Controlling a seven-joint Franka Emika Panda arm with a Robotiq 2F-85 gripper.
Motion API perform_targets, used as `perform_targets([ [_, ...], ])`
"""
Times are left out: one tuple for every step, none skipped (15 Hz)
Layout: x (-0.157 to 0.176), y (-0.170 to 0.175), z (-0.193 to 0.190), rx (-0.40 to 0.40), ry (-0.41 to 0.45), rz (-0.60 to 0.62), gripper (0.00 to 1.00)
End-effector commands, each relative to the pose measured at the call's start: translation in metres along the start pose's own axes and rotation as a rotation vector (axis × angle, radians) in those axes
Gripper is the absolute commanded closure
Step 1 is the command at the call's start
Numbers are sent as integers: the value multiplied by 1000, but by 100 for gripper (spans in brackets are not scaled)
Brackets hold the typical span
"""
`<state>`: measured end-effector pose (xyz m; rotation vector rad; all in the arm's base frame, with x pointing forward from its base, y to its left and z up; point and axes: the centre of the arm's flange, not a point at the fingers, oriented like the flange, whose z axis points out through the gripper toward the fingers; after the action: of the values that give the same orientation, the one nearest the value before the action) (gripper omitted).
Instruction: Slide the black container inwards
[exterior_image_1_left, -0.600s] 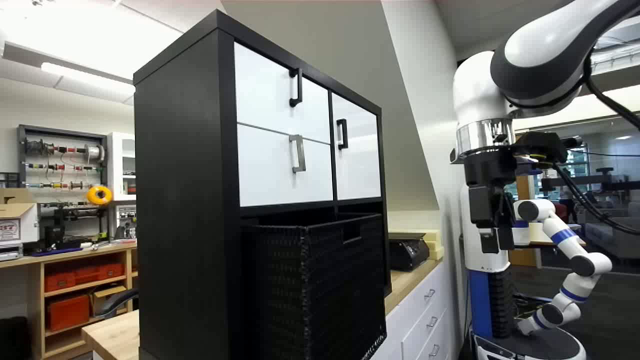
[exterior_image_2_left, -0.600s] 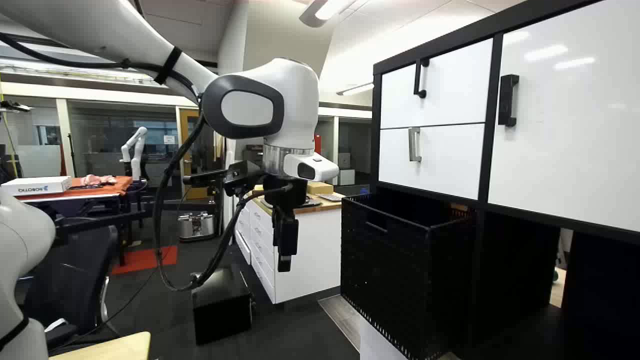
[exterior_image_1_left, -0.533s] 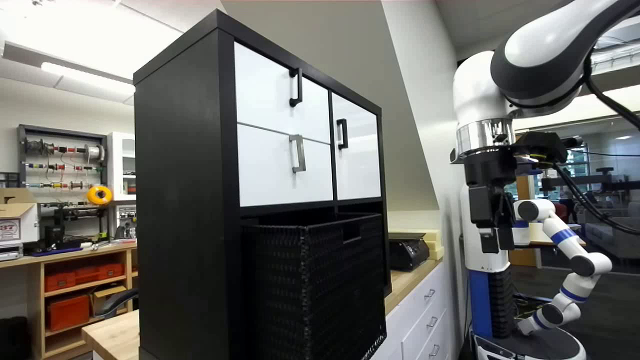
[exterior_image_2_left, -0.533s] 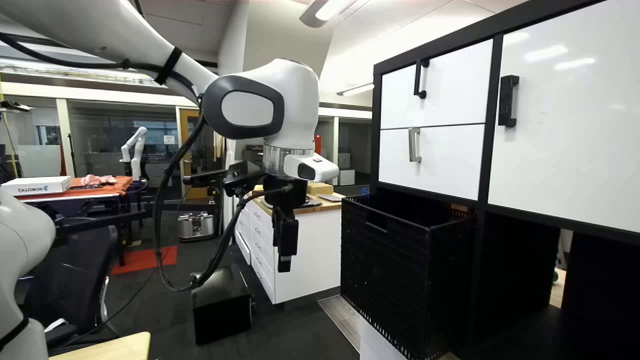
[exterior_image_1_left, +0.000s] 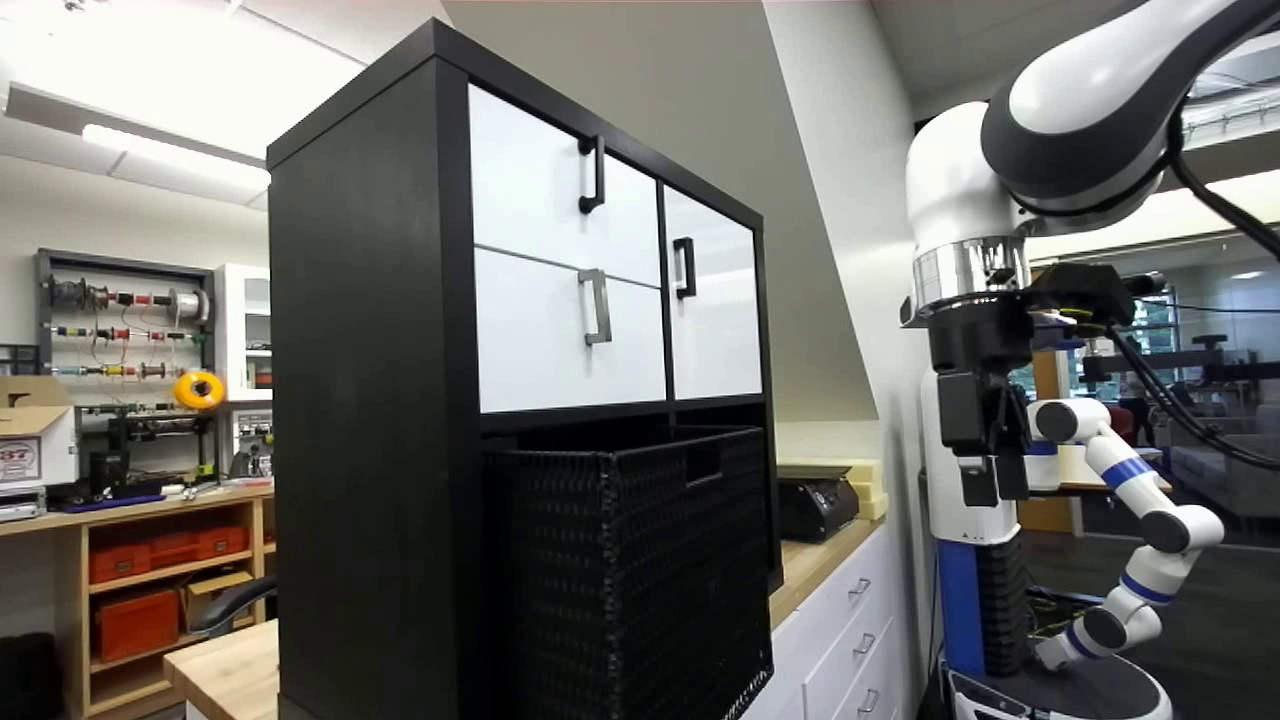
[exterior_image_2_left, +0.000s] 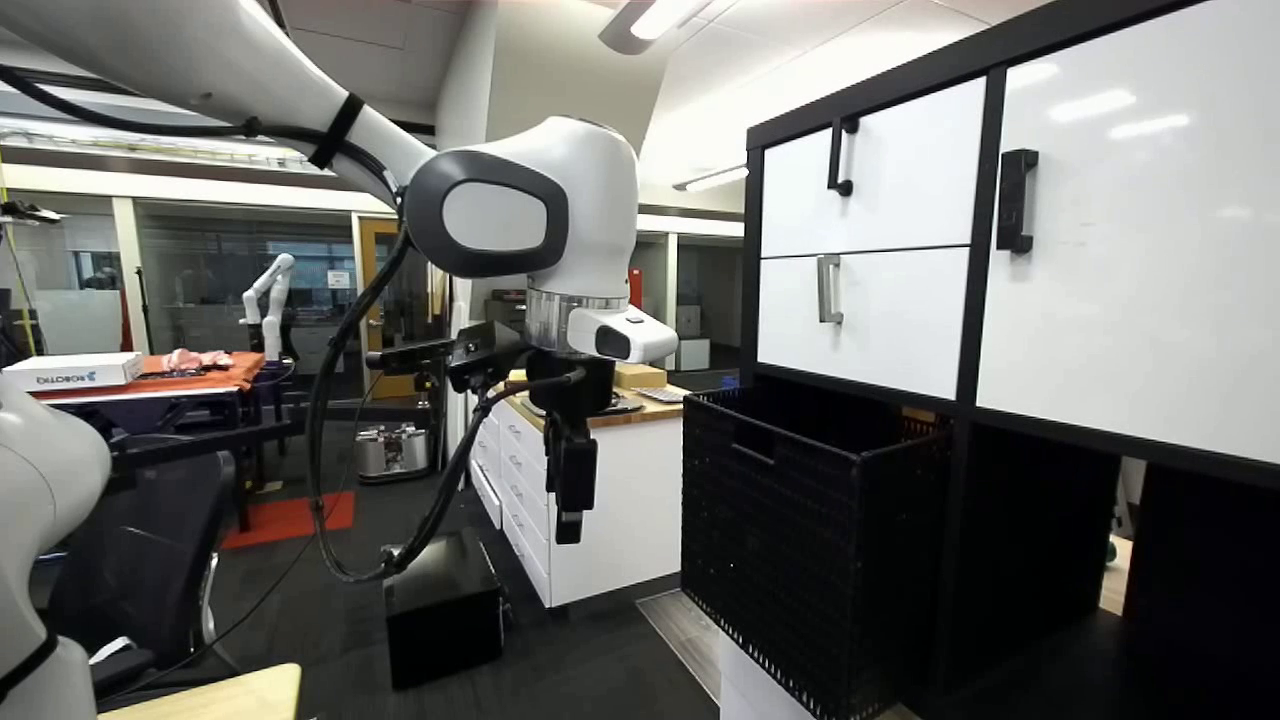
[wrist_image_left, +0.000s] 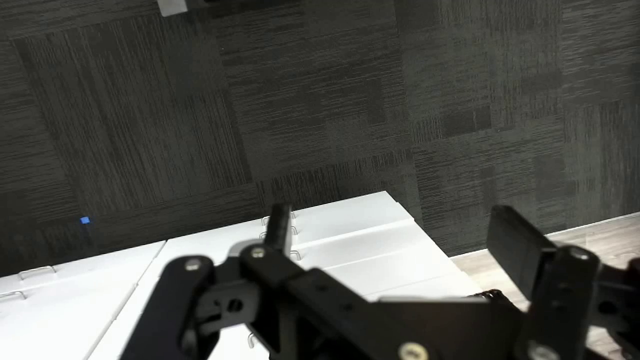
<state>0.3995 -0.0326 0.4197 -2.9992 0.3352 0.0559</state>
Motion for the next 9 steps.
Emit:
perform_targets([
  [0, 0, 0, 0, 0, 0, 0],
  [2, 2, -1, -12, 5, -5, 0],
  [5, 4, -3, -26, 10, -13, 0],
  [10, 7, -5, -41, 18, -25, 0],
  [14, 9, -8, -54, 25, -38, 0],
  [21, 11, -13, -77, 37, -60, 0],
  [26, 12, -18, -98, 49, -90, 0],
  [35, 12, -24, -123, 64, -127, 0],
  [42, 12, -29, -145, 80, -164, 0],
])
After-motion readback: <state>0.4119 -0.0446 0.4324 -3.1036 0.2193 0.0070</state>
